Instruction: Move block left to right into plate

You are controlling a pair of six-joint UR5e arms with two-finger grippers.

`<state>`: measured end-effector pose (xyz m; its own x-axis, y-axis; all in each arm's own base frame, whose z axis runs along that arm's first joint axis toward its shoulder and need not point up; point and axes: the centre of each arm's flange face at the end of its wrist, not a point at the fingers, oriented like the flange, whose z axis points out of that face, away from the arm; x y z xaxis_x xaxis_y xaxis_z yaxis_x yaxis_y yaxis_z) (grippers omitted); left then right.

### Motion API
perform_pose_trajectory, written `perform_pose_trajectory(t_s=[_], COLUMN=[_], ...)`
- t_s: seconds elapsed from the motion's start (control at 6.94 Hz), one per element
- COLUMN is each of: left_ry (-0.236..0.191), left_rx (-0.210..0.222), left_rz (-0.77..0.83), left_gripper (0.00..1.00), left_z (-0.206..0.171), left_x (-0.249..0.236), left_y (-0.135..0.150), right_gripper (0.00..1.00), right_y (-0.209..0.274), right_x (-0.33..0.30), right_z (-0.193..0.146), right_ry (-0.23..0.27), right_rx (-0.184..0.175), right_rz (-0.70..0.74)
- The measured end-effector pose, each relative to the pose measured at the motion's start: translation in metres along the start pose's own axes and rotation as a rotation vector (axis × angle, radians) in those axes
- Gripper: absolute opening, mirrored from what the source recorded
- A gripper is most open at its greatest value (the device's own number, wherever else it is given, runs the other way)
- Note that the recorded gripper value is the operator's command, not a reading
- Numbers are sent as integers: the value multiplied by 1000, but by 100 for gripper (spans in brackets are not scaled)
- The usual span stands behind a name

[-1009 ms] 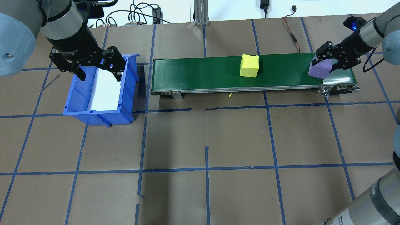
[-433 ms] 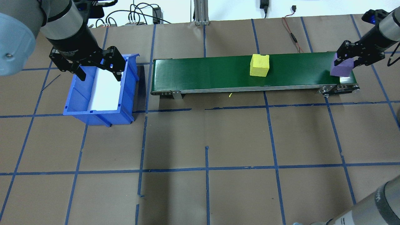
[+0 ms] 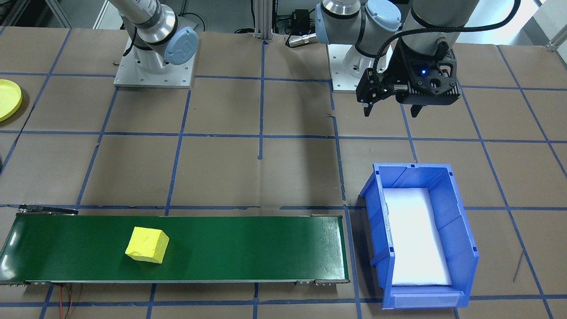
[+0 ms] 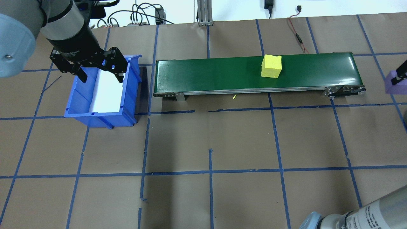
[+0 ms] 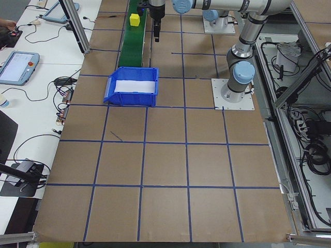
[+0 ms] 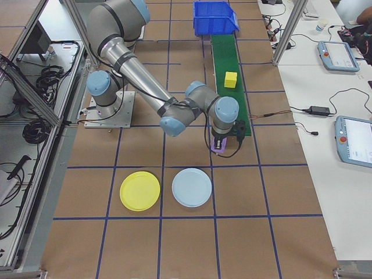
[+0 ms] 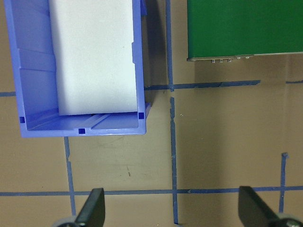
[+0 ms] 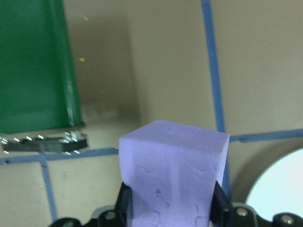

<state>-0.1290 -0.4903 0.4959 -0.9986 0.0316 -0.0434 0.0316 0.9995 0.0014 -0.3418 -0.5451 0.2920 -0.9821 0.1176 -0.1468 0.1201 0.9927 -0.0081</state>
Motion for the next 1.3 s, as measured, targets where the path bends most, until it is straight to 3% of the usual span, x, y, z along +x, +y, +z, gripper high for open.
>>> perform_pose_trajectory(t_s=[0.29, 0.43, 0.58, 1.01, 1.3], left_ry=[1, 2, 3, 2, 2], left_rx=[1, 1, 1, 1, 1], left_rz=[0, 0, 1, 0, 0], left_gripper=[100, 100, 100, 100, 100], left_z=[0, 0, 0, 0, -1], left_x=[0, 0, 1, 0, 0], left_y=[0, 0, 0, 0, 0], right_gripper=[41, 85, 99, 98, 98], right_y=[46, 63, 72, 76, 74], right_x=[97, 126, 141, 149, 141], right_z=[13, 16, 21, 27, 4], right_ry=[-4, 0, -2, -10, 17], right_rx=[-25, -36, -48, -54, -29], right_rz=[-62, -87, -109, -154, -144])
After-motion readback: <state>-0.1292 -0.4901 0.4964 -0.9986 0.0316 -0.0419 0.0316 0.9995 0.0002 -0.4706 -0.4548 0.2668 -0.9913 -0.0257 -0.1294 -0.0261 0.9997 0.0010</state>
